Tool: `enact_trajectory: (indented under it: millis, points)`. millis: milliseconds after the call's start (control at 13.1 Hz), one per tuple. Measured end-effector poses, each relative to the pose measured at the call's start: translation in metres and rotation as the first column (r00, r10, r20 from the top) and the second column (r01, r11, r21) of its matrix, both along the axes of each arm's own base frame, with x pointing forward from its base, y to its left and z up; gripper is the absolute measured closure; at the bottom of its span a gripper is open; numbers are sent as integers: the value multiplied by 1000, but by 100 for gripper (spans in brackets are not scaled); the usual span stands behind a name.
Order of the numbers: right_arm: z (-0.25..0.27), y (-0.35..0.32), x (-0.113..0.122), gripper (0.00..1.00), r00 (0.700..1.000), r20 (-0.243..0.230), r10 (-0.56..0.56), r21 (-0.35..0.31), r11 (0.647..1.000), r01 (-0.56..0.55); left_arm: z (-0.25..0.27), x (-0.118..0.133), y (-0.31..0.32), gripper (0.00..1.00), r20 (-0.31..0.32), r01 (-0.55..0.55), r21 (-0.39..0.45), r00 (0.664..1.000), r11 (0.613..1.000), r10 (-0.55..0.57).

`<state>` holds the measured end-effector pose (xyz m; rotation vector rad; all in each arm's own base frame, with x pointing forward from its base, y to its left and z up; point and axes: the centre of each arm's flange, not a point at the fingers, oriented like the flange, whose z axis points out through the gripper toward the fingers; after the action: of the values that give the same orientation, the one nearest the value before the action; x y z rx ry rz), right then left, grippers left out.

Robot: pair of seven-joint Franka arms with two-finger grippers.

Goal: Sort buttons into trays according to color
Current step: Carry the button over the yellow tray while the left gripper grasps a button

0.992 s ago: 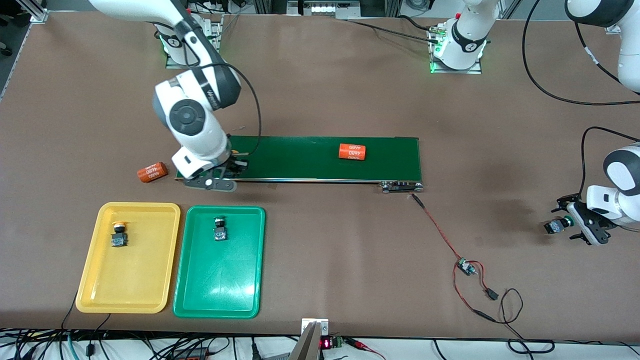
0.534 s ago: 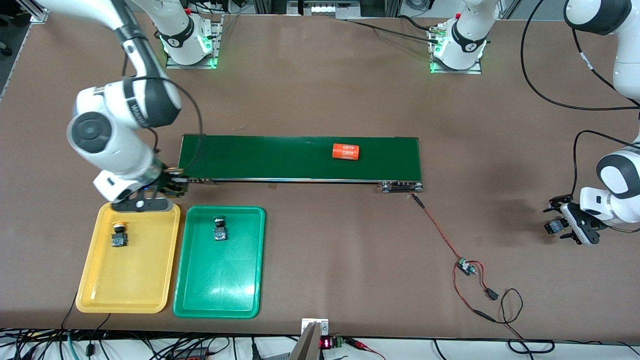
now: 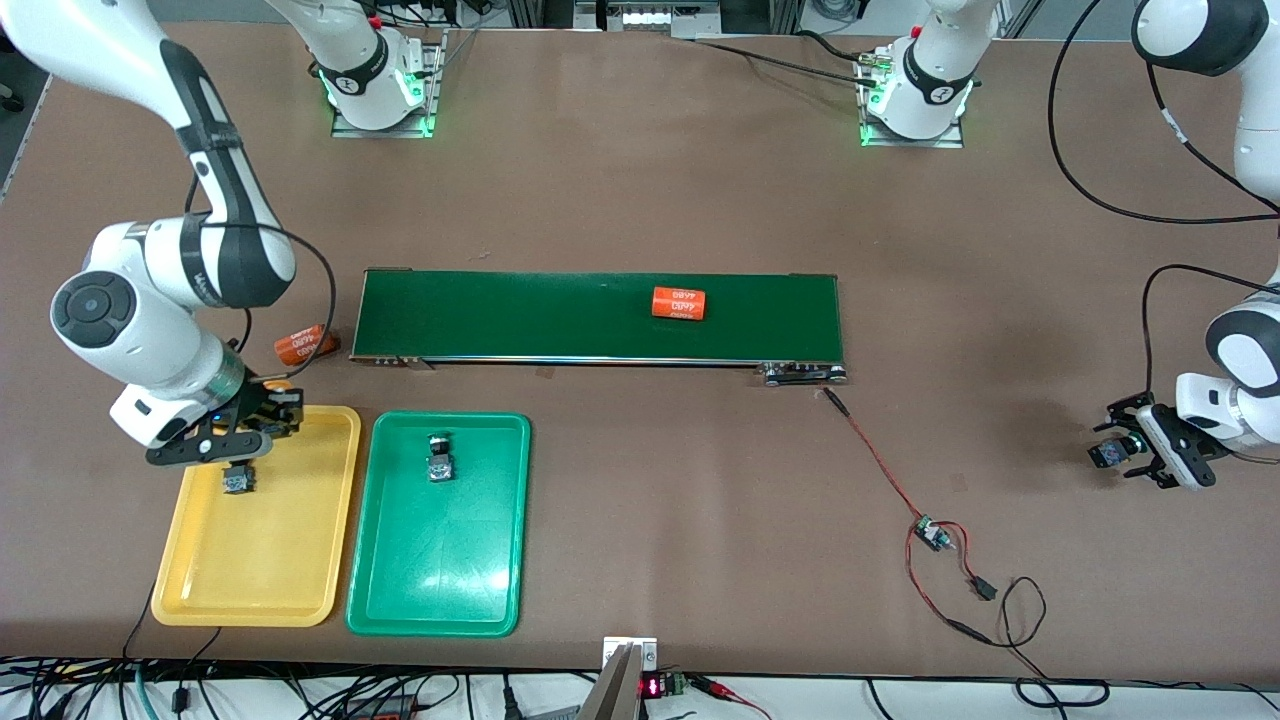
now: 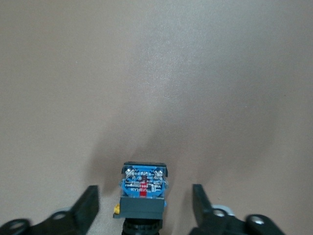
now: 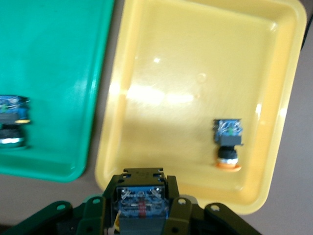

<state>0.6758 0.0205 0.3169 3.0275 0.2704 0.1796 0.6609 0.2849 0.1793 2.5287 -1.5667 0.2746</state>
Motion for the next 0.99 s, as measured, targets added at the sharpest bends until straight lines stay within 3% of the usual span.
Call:
enact_trajectory:
  millis: [229,611,916,992]
  points:
    - [-37,-25,13,59,998,56,5,5,1000,-6,0,0,1,59,12,-15,-28,1000,1000,15]
    - [-91,-26,17,59,997,72,21,22,999,-23,22,-2,-3,59,5,-55,-38,998,998,55]
    - [-103,-34,19,59,995,97,12,31,999,-16,106,-12,-56,59,-15,-133,-14,991,991,133]
    - [-104,-34,19,55,995,98,13,31,999,-16,124,-20,-78,59,-32,-165,-6,986,986,165]
